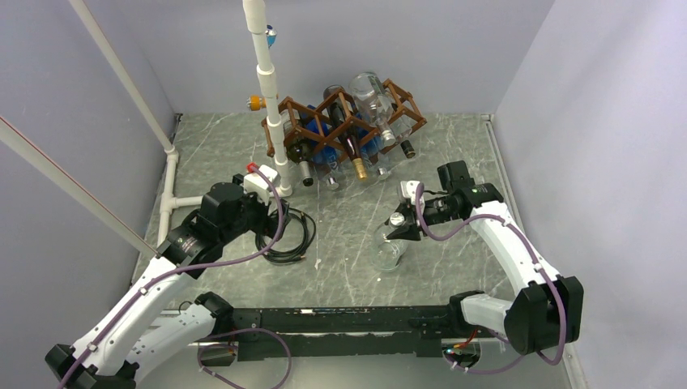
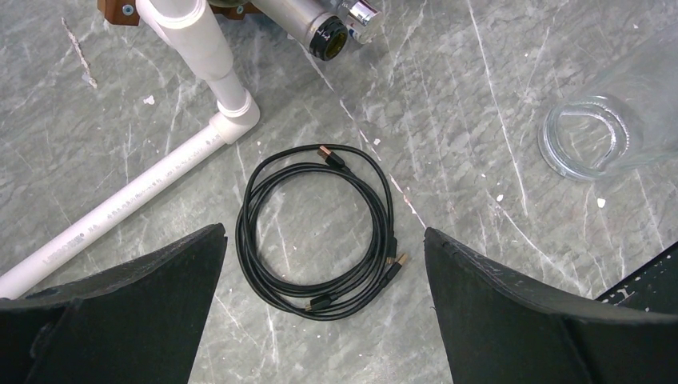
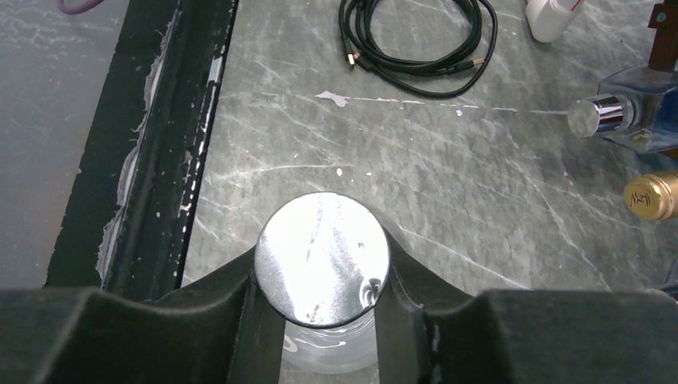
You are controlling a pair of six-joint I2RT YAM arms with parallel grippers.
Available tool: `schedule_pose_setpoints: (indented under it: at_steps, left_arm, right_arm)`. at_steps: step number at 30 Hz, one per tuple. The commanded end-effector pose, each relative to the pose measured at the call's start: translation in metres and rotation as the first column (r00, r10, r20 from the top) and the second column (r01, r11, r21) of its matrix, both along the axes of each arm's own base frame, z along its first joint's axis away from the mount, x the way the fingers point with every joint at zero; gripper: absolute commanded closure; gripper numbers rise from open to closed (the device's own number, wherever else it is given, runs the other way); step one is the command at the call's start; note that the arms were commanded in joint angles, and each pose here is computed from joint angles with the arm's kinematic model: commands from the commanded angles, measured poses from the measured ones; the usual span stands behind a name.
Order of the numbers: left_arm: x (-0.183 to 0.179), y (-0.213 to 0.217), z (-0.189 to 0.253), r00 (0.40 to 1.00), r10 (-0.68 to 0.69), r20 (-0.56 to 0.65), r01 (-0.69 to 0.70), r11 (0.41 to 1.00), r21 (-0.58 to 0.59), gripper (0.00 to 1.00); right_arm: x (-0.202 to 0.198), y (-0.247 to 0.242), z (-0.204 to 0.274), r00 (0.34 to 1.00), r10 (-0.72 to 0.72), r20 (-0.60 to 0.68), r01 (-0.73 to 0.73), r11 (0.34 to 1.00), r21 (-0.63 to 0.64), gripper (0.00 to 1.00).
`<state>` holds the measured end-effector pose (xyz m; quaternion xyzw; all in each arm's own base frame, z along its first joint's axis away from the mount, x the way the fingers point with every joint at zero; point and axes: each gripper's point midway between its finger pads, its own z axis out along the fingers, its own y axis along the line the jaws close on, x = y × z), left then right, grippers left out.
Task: Take the wine bottle off the wine rack
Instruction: Move the wine bottle to the corner of the board.
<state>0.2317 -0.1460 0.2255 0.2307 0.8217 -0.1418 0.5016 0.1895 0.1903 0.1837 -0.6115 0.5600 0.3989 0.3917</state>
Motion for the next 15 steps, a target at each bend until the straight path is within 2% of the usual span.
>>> schedule_pose_setpoints:
  at_steps: [1, 5, 7, 9, 15]
  left_arm:
    - [0.002, -0.001, 0.006, 1.000, -0.007, 0.025, 0.007, 1.000, -0.018, 0.00]
    - [0.002, -0.001, 0.006, 1.000, -0.004, 0.027, 0.005, 1.000, -0.019, 0.01]
    - [0.002, 0.000, 0.007, 1.000, -0.002, 0.029, 0.002, 1.000, -0.022, 0.00]
    - [0.001, -0.003, 0.009, 0.999, -0.019, 0.037, 0.020, 0.999, -0.038, 0.01]
    - [0.001, -0.004, 0.018, 0.997, -0.039, 0.074, 0.045, 0.995, -0.086, 0.01]
  right_arm:
    - [-0.002, 0.006, 0.015, 0.999, 0.023, 0.043, -0.025, 0.998, 0.057, 0.71]
    - [0.001, 0.004, 0.020, 0.999, -0.003, 0.044, 0.000, 0.998, 0.056, 0.91]
    - [0.006, 0.002, 0.023, 0.999, -0.042, 0.033, 0.040, 0.998, 0.049, 0.97]
    - [0.011, -0.002, 0.029, 0.996, -0.084, 0.018, 0.083, 0.996, 0.041, 1.00]
    - [0.017, -0.014, 0.043, 0.988, -0.151, 0.021, 0.149, 0.987, 0.052, 1.00]
